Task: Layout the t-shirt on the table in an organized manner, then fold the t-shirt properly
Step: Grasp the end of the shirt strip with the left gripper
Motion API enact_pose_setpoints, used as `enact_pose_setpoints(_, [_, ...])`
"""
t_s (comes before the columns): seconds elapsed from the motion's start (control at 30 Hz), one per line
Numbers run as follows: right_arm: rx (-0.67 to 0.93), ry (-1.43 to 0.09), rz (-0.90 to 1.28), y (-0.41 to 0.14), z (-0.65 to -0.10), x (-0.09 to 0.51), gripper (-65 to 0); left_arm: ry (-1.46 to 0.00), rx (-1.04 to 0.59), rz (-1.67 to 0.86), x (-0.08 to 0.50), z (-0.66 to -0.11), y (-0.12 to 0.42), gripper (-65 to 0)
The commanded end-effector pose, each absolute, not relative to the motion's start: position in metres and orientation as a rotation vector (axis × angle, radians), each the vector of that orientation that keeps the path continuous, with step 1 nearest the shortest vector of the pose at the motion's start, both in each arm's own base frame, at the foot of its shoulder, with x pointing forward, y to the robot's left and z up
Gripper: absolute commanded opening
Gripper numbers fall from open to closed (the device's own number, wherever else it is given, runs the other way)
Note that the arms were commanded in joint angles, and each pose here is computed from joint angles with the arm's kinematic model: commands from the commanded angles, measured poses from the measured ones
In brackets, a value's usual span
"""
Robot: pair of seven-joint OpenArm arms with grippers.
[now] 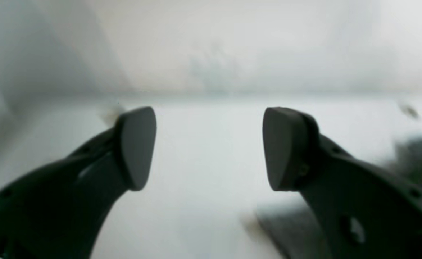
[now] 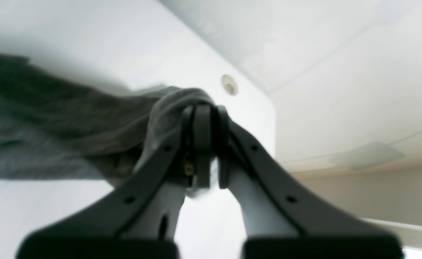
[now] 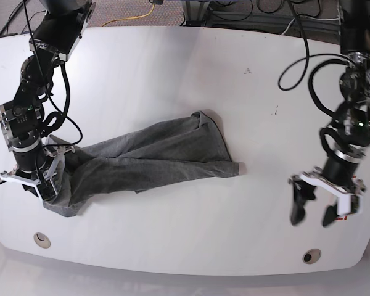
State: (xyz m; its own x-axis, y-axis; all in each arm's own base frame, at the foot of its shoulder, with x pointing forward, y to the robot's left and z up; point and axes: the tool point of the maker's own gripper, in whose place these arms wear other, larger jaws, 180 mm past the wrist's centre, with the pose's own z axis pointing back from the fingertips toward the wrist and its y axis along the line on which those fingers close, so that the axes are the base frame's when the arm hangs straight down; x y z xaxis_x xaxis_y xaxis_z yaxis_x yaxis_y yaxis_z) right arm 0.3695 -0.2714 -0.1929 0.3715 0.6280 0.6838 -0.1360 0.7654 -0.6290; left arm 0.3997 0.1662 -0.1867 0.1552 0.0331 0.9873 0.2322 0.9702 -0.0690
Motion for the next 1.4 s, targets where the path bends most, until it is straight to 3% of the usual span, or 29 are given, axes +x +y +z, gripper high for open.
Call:
enact_pose_setpoints(0.0, [-0.542,-1.135,0.517,-0.271,-0.179,0.372,-65.0,-1.376,-0.245,-0.169,0.400,-0.210,0.143,-17.6])
enact_pose_setpoints(0.13, [-0.522,-1.131,0.510,-0.266,-0.185,0.371,-65.0,-1.252,-0.274,-0.197,0.397,-0.262,0.109,-13.8])
enact_pose_setpoints(0.33, [-0.508,-1.106,0.513,-0.265,-0.196,0.366,-65.0,-1.115,-0.289,-0.162,0.397,-0.323,0.082,-13.5])
enact_pose_setpoints(0.9, [-0.500,-1.088,0.512,-0.266,-0.203,0.361,-65.0,-0.953,-0.281,-0.090,0.419,-0.385,0.053,-13.5])
enact_pose_setpoints(1.37, [-0.501,-1.086,0.511,-0.266,-0.204,0.361,-65.0,-0.952,-0.246,-0.061,0.427,-0.406,0.066,-13.8])
